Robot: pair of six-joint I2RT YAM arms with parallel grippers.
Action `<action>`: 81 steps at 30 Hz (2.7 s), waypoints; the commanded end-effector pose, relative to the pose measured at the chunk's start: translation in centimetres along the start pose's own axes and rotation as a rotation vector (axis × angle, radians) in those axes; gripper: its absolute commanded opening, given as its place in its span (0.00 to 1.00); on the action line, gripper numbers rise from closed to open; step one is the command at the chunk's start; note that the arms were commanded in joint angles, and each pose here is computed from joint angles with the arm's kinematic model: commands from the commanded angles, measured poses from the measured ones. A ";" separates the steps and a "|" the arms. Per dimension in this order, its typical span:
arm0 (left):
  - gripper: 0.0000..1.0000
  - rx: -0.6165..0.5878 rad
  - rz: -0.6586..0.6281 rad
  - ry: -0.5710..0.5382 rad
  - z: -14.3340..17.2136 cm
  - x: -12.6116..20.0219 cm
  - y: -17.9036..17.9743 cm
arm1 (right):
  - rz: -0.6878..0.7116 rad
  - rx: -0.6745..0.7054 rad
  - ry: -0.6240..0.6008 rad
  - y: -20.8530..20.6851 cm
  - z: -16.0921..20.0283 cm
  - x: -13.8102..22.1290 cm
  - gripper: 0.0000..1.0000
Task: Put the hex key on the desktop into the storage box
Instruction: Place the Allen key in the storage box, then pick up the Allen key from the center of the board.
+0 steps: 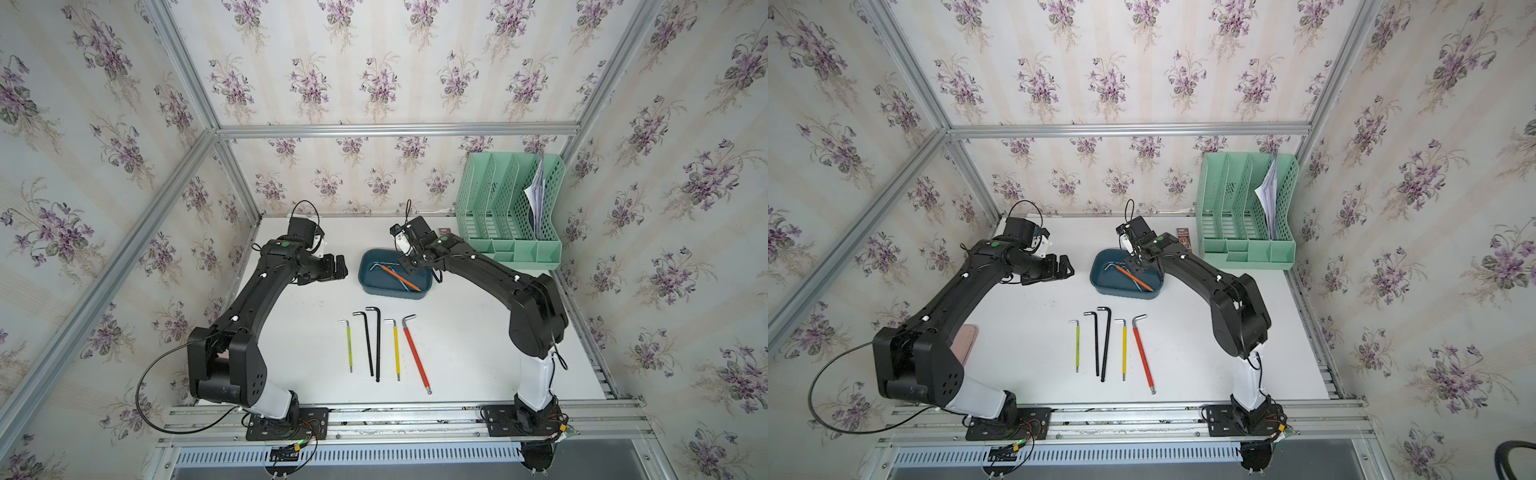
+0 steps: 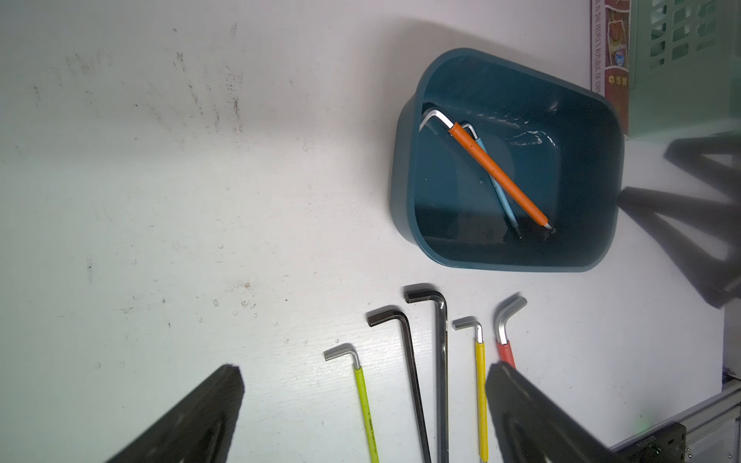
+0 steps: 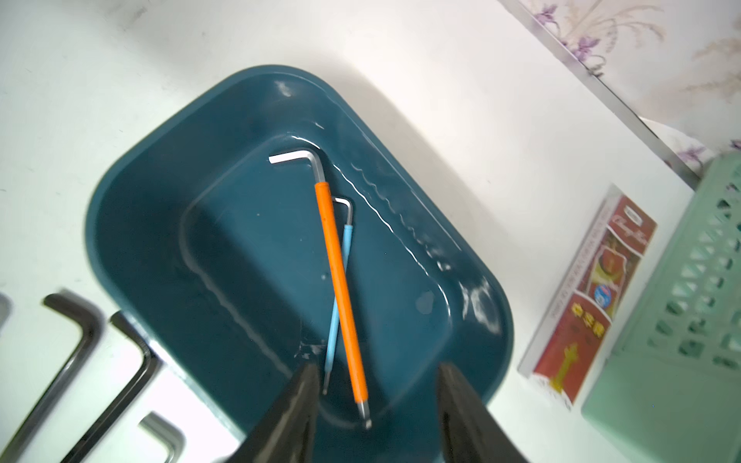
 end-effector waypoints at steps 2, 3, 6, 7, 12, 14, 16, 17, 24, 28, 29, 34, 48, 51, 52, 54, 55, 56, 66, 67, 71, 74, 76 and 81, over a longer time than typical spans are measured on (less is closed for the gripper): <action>0.99 -0.006 0.031 -0.029 -0.5 0.0 -0.4 | 0.018 -0.116 -0.085 -0.7 0.3 3.3 0.56; 0.99 -0.005 0.065 -0.022 -0.5 -0.1 -0.8 | 0.020 -0.138 -0.093 -0.8 0.7 4.1 0.56; 0.99 -0.005 0.074 -0.013 -0.4 -0.2 -0.9 | 0.005 -0.237 -0.118 -1.0 2.4 5.9 0.60; 0.99 -0.006 0.074 -0.014 -0.4 -0.2 -0.9 | -0.037 -0.283 -0.125 -0.7 3.1 6.3 0.62; 0.99 -0.003 0.075 -0.008 -0.3 -0.5 -0.9 | -0.152 -0.425 -0.042 0.9 7.7 6.3 0.61; 0.99 -0.002 0.080 -0.003 -0.3 -0.6 -0.9 | -0.163 -0.465 -0.009 1.1 9.2 6.3 0.59; 0.99 -0.002 0.087 0.000 -0.2 -0.7 -1.0 | -0.201 -0.497 0.036 1.8 10.9 6.1 0.58; 0.99 -0.003 0.089 0.000 -0.2 -0.7 -1.0 | -0.226 -0.499 0.057 2.2 11.6 6.0 0.57; 0.99 -0.010 0.092 0.001 -0.3 -0.8 -1.0 | -0.227 -0.559 0.171 3.1 16.0 4.5 0.53; 0.99 -0.010 0.092 0.005 -0.3 -0.9 -1.0 | -0.240 -0.547 0.206 3.7 16.9 4.4 0.53; 0.99 -0.010 0.092 0.005 -0.3 -0.9 -1.0 | -0.232 -0.542 0.215 3.7 17.1 4.3 0.53; 0.99 -0.013 0.081 0.008 -0.4 -0.9 -0.9 | -0.184 -0.533 0.242 3.6 17.1 4.3 0.52; 0.99 -0.007 0.052 0.028 -0.3 -1.0 -0.5 | -0.185 -0.513 0.289 6.3 16.8 3.7 0.49; 0.99 -0.008 0.047 0.024 -0.3 -0.9 -0.5 | -0.173 -0.478 0.315 7.5 17.2 3.5 0.48; 0.99 -0.007 0.046 0.026 -0.3 -1.0 -0.4 | -0.168 -0.469 0.323 7.7 17.4 3.4 0.48; 0.99 -0.006 0.046 0.030 -0.2 -1.1 -0.4 | -0.156 -0.463 0.335 7.9 17.7 3.3 0.48; 0.99 -0.006 0.044 0.030 -0.3 -1.1 -0.4 | -0.152 -0.463 0.339 8.0 17.9 3.2 0.48; 0.99 -0.005 0.045 0.033 -0.2 -1.1 -0.4 | -0.153 -0.461 0.344 8.2 18.0 3.2 0.48; 0.99 -0.006 0.041 0.030 -0.2 -1.0 -0.4 | -0.159 -0.422 0.389 10.1 18.8 2.2 0.46; 0.99 -0.006 0.042 0.028 -0.3 -1.0 -0.4 | -0.156 -0.413 0.391 10.3 18.8 2.2 0.46; 0.99 -0.004 0.045 0.035 -0.2 -1.1 -0.4 | -0.140 -0.398 0.409 10.7 19.2 2.0 0.46; 0.99 -0.004 0.043 0.036 -0.2 -1.1 -0.4 | -0.141 -0.382 0.421 11.3 19.3 2.0 0.45; 0.99 -0.004 0.039 0.037 -0.2 -1.1 -0.3 | -0.137 -0.367 0.428 11.7 19.4 2.1 0.45; 0.99 -0.005 0.039 0.032 -0.3 -0.9 -0.4 | -0.120 -0.345 0.458 12.3 20.0 1.8 0.45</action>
Point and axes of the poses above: each gripper's point midway between its finger pads, its own x axis back along the fingers, its own y axis along the line the jaws close on, z = x × y, the point moved 4 cm from there along x, back along the fingers, and after that the axes turned 5 degrees about -x, right-handed, at the moved point
